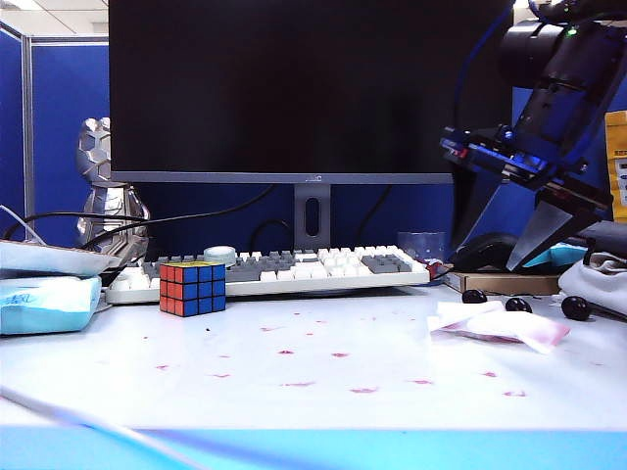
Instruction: Use the wet wipes on the table to wipe the cherry juice off the table, then put the wipes back on the table.
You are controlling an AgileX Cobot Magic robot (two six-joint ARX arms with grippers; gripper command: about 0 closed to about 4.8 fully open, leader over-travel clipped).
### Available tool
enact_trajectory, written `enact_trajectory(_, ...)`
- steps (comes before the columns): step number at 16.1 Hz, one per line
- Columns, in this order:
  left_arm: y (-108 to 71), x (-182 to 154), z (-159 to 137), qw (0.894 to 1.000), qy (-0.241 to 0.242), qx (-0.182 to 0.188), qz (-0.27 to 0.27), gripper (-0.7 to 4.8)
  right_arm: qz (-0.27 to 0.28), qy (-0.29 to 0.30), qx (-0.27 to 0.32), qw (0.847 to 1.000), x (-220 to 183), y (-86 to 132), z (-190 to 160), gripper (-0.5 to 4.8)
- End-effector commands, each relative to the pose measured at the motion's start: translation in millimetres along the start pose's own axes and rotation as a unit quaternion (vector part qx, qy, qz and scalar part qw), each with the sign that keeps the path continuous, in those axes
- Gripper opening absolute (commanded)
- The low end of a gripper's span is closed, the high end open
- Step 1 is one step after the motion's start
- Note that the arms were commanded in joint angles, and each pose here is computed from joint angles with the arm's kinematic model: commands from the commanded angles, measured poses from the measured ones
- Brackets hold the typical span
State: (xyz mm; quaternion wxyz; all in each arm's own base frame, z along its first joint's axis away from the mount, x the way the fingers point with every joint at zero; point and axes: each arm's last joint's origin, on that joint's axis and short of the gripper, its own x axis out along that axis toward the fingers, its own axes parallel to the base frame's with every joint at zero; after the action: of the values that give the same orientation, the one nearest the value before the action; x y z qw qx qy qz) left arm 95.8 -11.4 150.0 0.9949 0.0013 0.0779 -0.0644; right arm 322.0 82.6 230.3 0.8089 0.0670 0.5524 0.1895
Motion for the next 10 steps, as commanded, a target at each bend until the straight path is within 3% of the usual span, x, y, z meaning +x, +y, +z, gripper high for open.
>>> enact_trajectory(1, 0.0, 0, -1, 1.000, 0.004, -0.002, -0.002, -0.02, -0.009, 0.003, -0.022, 1.000, 5, 6, 1, 3.47)
enact_trajectory(10, 0.0, 0, -1, 1.000, 0.004, -0.002, -0.002, -0.02, -0.050, 0.053, -0.034, 0.997, 41, -1, -1, 3.47)
